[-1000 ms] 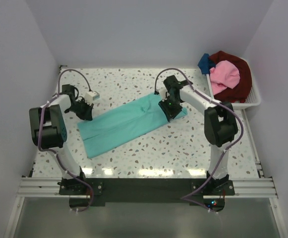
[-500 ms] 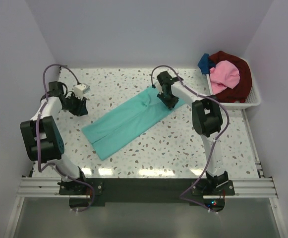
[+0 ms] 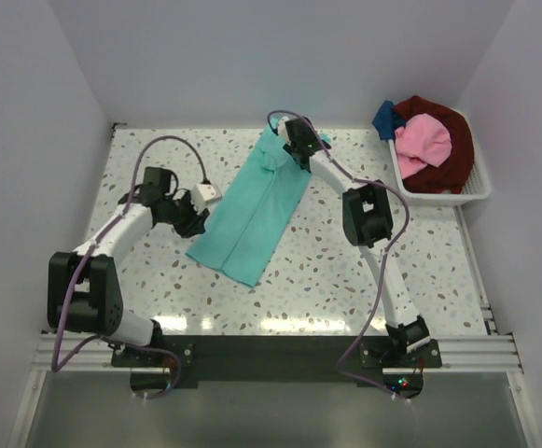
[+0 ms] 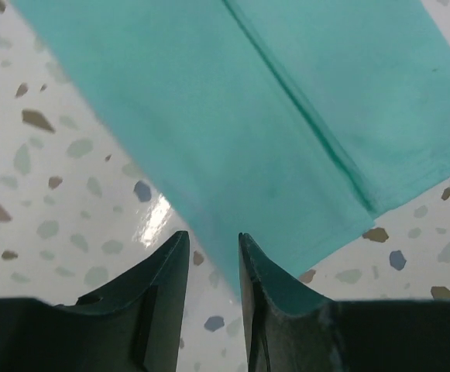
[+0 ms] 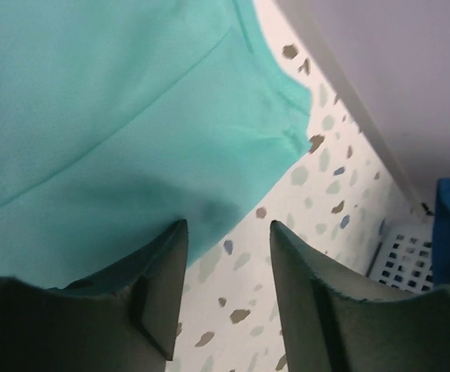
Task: Fold and stack the t-shirts
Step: Fold the tshirt
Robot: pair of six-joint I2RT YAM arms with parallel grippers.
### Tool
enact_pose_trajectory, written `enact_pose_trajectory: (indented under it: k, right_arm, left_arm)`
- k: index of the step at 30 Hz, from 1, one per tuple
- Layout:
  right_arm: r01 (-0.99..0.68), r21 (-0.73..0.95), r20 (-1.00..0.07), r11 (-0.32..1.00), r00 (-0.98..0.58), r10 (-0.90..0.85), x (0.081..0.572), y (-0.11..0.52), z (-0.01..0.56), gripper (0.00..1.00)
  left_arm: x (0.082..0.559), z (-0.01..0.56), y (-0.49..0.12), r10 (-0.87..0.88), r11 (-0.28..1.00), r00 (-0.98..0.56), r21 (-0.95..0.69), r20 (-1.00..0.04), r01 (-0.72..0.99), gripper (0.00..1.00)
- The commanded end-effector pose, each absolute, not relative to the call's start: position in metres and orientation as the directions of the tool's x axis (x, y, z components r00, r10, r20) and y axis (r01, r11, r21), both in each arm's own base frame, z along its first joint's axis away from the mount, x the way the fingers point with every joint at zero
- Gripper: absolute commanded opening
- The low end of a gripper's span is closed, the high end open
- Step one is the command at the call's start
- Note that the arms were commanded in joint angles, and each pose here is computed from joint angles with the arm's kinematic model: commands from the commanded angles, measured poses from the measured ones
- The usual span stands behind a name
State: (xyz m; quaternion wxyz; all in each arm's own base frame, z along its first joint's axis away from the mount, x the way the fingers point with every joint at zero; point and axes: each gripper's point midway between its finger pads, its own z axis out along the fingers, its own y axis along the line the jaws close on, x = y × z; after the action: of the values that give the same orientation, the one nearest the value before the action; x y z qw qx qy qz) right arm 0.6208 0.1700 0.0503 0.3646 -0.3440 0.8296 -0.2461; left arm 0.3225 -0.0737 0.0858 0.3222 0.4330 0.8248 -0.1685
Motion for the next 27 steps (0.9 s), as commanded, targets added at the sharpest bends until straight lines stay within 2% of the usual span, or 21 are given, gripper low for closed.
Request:
enact_pose_trajectory:
  k: [1, 3, 5, 10, 14, 16, 17, 21, 23, 27]
  right_arm:
    - [-0.248, -0.737, -0.520, 0.629, -0.385, -0.762, 0.651, 0.171, 0.109, 0.52]
    - [-0.213, -0.726, -0.561, 0.654, -0.367, -0.742, 0.648, 0.168, 0.140, 0.55]
    - [-0.202, -0.702, -0.597, 0.683, -0.356, -0.719, 0.638, 0.165, 0.167, 0.59]
    - [-0.248, -0.624, -0.648, 0.741, -0.366, -0.668, 0.606, 0.163, 0.201, 0.65]
    - [-0.337, -0.553, -0.633, 0.762, -0.425, -0.648, 0.573, 0.161, 0.208, 0.69]
    - [-0.349, -0.500, -0.649, 0.793, -0.455, -0.610, 0.561, 0.157, 0.218, 0.69]
    - [-0.376, -0.477, -0.624, 0.794, -0.491, -0.608, 0.550, 0.153, 0.212, 0.70]
    - [-0.459, -0.344, -0.600, 0.819, -0.564, -0.567, 0.522, 0.152, 0.201, 0.70]
    - [-0.499, -0.296, -0.562, 0.815, -0.599, -0.570, 0.505, 0.153, 0.188, 0.70]
    - [-0.577, -0.179, -0.513, 0.797, -0.636, -0.576, 0.478, 0.165, 0.161, 0.68]
  left_arm:
    - [0.336, 0.085, -0.106, 0.708, 0.480, -0.277, 0.155, -0.649, 0.864, 0.37]
    - [0.344, 0.076, -0.112, 0.741, 0.469, -0.273, 0.182, -0.614, 0.864, 0.37]
    - [0.346, 0.050, -0.117, 0.780, 0.443, -0.305, 0.138, -0.546, 0.886, 0.35]
    - [0.342, 0.013, -0.118, 0.836, 0.396, -0.306, 0.114, -0.455, 0.911, 0.30]
    - [0.308, -0.015, -0.117, 0.895, 0.336, -0.285, 0.099, -0.342, 0.937, 0.27]
    - [0.282, -0.020, -0.134, 0.906, 0.306, -0.272, 0.060, -0.324, 0.950, 0.24]
    - [0.269, -0.021, -0.141, 0.911, 0.293, -0.267, 0.038, -0.315, 0.955, 0.24]
    - [0.208, -0.020, -0.193, 0.924, 0.206, -0.212, -0.053, -0.317, 0.977, 0.24]
    - [0.183, -0.011, -0.221, 0.914, 0.151, -0.184, -0.118, -0.362, 0.981, 0.25]
    - [0.170, 0.019, -0.247, 0.863, 0.129, -0.217, -0.216, -0.456, 0.968, 0.28]
